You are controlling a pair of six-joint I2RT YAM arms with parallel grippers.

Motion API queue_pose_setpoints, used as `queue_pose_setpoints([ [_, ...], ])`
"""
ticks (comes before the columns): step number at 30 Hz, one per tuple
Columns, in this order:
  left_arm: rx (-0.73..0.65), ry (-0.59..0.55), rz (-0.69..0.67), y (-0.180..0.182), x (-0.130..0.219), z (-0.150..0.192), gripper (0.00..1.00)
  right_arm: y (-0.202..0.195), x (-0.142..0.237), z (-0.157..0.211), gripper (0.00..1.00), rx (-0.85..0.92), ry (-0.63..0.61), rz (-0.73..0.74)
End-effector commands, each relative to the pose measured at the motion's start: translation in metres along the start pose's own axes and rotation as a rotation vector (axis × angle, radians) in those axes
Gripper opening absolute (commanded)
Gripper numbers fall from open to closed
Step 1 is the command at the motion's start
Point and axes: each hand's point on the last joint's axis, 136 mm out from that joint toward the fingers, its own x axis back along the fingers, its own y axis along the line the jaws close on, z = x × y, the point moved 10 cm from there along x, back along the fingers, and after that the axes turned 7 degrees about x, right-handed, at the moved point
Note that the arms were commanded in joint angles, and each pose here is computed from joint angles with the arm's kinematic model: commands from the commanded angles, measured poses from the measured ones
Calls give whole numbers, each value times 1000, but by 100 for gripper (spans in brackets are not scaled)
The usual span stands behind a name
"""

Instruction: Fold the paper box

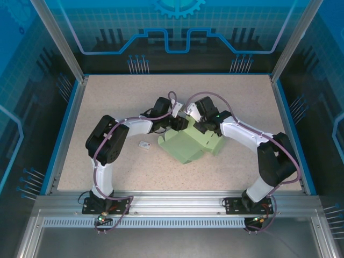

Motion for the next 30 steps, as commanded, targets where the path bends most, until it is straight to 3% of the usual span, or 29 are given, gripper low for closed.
queue_pose_setpoints([
  [1, -5, 39, 26, 2, -6, 4, 46, -6, -1, -2, 0, -7, -5, -10],
  [11, 34, -21, 87, 7, 8, 4, 48, -13, 4, 1, 0, -28, -19, -12],
  [30, 7, 106, 91, 6, -6, 3, 46, -17, 4, -7, 0, -37, -40, -49],
])
